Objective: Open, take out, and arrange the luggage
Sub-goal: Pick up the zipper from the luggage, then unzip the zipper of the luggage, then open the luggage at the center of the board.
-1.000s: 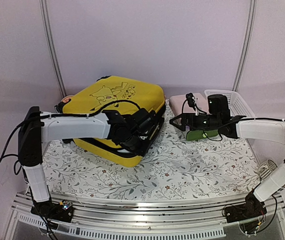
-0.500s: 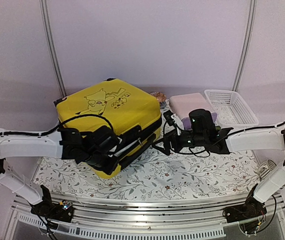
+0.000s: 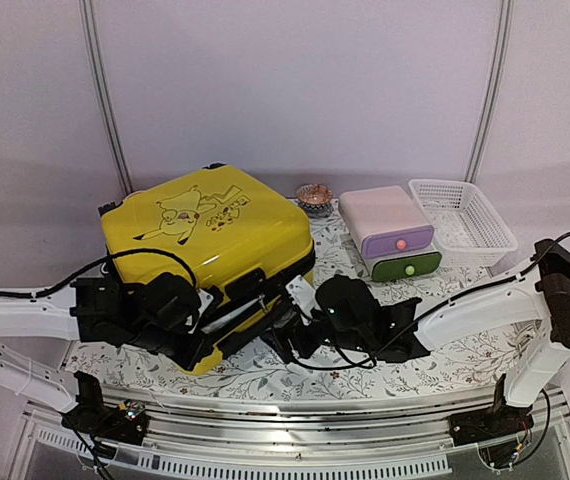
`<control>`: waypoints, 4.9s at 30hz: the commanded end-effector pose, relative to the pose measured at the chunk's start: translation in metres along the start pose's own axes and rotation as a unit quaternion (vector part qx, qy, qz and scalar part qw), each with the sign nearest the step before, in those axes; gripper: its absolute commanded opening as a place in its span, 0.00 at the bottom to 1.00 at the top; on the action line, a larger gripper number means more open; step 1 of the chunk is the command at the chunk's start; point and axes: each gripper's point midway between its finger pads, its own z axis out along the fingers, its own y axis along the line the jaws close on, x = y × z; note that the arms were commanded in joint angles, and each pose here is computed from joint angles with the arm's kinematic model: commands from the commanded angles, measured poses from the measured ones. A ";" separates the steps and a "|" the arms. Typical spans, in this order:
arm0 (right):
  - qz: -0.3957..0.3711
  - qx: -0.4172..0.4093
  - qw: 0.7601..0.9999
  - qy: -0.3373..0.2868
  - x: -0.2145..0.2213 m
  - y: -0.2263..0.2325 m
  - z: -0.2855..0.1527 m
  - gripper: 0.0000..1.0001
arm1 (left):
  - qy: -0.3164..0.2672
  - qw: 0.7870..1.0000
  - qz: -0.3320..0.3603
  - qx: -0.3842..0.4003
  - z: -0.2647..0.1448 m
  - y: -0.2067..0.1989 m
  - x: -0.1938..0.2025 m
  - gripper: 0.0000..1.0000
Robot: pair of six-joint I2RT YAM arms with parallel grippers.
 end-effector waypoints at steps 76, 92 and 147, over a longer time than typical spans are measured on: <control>0.056 0.155 0.986 -0.002 -0.056 -0.265 0.014 0.02 | -0.034 0.994 -0.103 0.021 -0.012 0.006 -0.002 0.00; -0.073 0.024 0.997 -0.005 -0.100 -0.256 0.090 0.04 | 0.014 0.996 0.005 0.085 0.006 -0.049 0.019 0.00; 0.067 -0.064 0.993 -0.075 -0.095 -0.170 -0.090 0.53 | -0.281 0.936 -0.045 0.206 -0.116 -0.108 -0.265 0.44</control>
